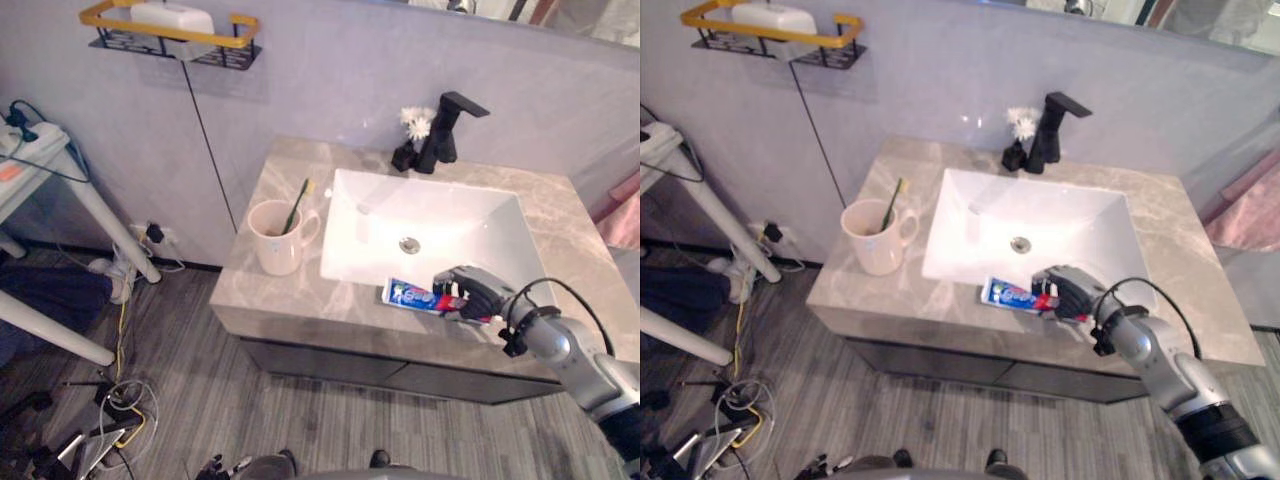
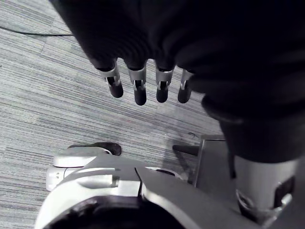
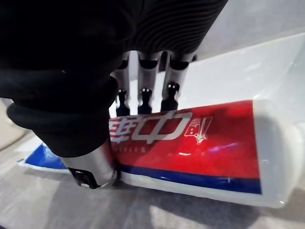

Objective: Organize washtable

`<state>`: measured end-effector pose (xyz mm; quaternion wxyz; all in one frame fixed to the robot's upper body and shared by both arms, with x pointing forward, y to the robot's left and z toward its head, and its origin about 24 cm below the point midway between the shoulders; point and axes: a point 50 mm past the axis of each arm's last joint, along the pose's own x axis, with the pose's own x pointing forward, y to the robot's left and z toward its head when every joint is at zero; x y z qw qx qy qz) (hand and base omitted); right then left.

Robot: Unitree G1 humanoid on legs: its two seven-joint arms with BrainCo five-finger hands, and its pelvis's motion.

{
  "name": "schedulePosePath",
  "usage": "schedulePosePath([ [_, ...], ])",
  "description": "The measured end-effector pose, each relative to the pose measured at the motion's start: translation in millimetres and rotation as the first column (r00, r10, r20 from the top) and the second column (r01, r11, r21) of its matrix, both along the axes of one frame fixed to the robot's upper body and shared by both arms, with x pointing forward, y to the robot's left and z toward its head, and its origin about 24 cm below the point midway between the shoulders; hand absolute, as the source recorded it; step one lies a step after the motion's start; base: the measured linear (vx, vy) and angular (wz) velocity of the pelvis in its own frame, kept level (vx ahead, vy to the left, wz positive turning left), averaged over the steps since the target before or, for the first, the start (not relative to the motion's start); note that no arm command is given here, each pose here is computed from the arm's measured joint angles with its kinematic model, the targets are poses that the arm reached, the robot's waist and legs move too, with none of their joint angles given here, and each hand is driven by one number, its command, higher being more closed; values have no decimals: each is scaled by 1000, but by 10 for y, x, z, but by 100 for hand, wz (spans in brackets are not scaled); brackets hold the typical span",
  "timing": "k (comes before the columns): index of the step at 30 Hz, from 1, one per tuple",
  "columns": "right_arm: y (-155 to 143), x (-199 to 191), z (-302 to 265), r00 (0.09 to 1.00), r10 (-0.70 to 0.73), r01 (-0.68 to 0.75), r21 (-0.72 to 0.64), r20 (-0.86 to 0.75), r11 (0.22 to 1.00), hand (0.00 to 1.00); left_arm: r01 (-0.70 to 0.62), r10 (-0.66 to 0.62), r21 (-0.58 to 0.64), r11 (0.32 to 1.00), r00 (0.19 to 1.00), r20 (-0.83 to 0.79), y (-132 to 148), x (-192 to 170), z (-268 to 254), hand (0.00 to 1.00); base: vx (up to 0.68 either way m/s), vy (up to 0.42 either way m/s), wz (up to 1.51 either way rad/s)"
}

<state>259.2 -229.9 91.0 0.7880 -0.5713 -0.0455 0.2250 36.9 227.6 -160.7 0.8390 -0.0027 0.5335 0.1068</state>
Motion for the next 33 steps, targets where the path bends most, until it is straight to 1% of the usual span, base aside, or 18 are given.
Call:
schedulePosePath([
  [6,4,0,8,1000,-2,3,61,-22,998,100,-2,2,0,1000,1000,5,2,12,2,0,0,0,0],
  [15,13,-1,4,1000,-4,6,84,-25,996,100,-14,14,-2,1000,1000,5,3,8,2,0,0,0,0],
  [19,85,10,14,999,-29,24,167,27,986,100,-38,38,-5,999,999,6,5,-1,-1,0,0,0,0],
  [21,157,0,65,997,-25,9,210,72,978,100,-85,85,-4,996,996,7,25,-37,0,0,0,0,0],
  [24,288,-31,257,984,9,-56,263,176,963,100,-197,197,-3,980,980,4,63,-131,-4,0,0,0,0],
  [27,353,-62,384,967,19,-98,304,254,948,100,-290,290,25,957,957,7,181,-213,16,0,0,0,5],
  [29,390,-87,433,960,41,-132,319,277,939,100,-392,391,74,917,920,32,362,-298,70,0,0,0,7],
  [31,409,-96,451,958,44,-141,330,284,933,100,-462,455,102,881,887,80,516,-326,138,0,0,0,6],
  [32,425,-110,471,955,41,-148,353,293,924,100,-518,499,132,845,853,154,692,-311,239,0,0,0,6],
  [33,422,-134,509,951,30,-153,380,309,912,100,-576,526,165,800,807,267,892,-250,401,0,-3,-3,6],
])
